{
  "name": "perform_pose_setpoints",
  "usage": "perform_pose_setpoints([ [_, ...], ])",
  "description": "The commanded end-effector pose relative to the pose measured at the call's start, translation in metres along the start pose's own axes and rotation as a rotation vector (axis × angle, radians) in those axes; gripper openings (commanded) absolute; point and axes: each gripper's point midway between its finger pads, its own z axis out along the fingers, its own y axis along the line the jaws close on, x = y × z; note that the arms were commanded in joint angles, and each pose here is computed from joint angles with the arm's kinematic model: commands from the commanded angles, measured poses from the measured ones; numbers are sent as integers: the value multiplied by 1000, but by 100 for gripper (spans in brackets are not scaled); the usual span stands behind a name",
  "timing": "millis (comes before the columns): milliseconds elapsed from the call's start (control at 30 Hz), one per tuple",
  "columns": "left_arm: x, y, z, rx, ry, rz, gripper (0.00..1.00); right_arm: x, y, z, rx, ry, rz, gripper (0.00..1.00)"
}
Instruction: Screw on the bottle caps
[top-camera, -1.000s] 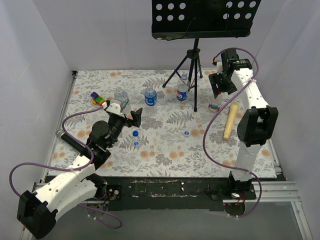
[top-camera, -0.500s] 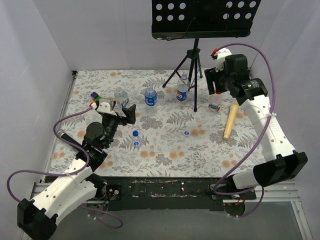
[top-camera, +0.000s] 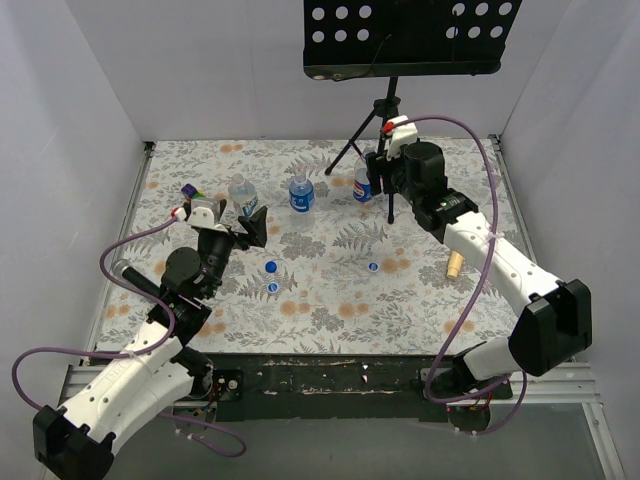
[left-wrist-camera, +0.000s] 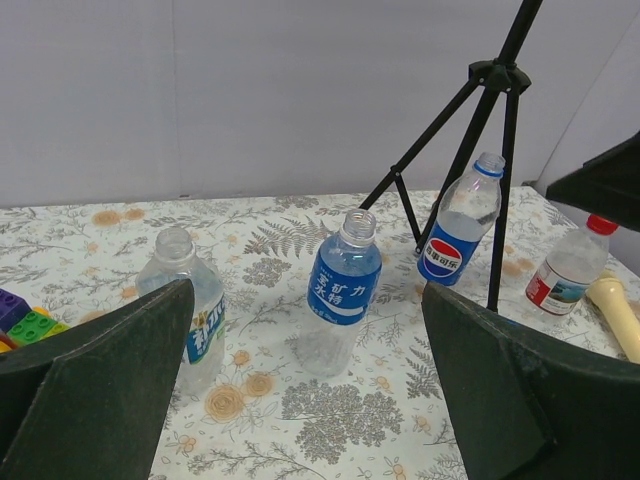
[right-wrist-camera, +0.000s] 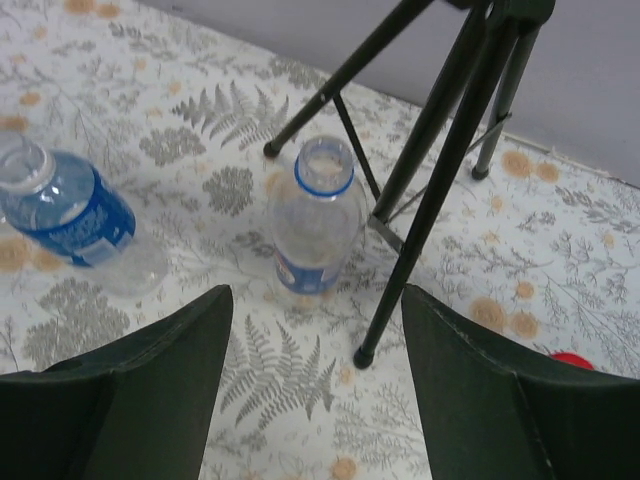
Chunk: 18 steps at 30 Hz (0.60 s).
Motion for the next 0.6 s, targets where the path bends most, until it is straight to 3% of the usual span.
perform_pose_setpoints([
  [0, -12, 2, 1, -5, -24, 4, 98, -65, -6, 17, 56, -242, 72, 74],
  [567, -11, -4, 1, 38, -17, 10, 98, -60, -9, 72, 116, -278, 127, 67],
])
